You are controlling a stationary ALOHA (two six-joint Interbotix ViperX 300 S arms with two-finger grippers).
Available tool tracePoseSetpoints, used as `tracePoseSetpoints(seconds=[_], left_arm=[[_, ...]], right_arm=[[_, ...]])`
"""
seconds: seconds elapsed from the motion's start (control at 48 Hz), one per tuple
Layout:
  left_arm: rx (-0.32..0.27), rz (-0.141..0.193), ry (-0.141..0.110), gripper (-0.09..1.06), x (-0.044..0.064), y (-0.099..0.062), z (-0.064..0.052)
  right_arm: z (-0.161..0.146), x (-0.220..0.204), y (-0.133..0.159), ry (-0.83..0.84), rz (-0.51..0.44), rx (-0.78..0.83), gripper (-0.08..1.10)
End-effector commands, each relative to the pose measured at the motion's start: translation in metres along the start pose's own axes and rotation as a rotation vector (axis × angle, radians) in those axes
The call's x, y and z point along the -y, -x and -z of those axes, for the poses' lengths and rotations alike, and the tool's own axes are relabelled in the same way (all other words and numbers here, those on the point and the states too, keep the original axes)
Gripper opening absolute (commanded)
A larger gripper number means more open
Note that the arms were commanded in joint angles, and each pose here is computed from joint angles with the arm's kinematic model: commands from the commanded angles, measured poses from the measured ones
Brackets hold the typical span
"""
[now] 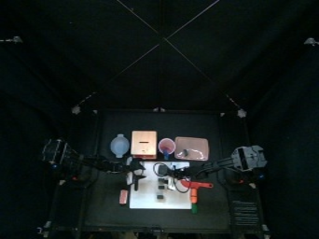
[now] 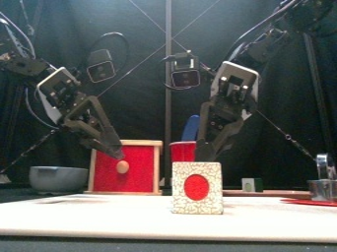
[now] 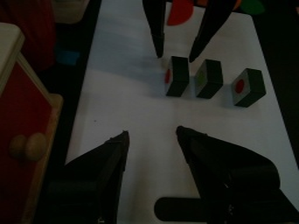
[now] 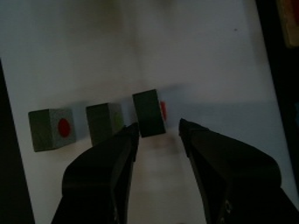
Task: Place sushi on board then cut the sushi with the knife then place the pieces on the plate
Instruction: Place the 4 sushi pieces on the plate
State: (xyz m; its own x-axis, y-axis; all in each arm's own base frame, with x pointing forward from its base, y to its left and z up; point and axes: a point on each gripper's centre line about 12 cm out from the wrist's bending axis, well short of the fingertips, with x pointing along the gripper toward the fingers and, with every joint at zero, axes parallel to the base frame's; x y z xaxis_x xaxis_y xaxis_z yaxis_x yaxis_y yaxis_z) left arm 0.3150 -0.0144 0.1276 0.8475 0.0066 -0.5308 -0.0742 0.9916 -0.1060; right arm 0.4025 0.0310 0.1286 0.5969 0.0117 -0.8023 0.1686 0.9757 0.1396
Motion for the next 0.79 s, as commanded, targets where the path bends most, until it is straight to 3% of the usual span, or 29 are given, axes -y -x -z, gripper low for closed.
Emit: tracePoseSetpoints(seconds=[0.021,0.146,0.333,0.792], left_arm=[[0.018,0.004,-0.001,0.84,0.001,-0.001,-0.005],[0.015,0.003,0.001,0.84,0.001,0.000,-0.004],[0.012,0.002,0.003,0.84,0.001,0.000,-0.003],[0.014,-0.004,0.005,0.84,-0.001,0.000,-0.004]], right_arm=[[-0.015,-0.002,0.001,0.011,-0.006,0.040,0.78],[-0.013,-0.001,-0.008,0.033,0.005,0.024,0.72],[-0.012,0.000,0.002,0.020,0.007,0.024,0.61],[0.033,0.053,0.095,-0.129,0.069,0.046,0.61]])
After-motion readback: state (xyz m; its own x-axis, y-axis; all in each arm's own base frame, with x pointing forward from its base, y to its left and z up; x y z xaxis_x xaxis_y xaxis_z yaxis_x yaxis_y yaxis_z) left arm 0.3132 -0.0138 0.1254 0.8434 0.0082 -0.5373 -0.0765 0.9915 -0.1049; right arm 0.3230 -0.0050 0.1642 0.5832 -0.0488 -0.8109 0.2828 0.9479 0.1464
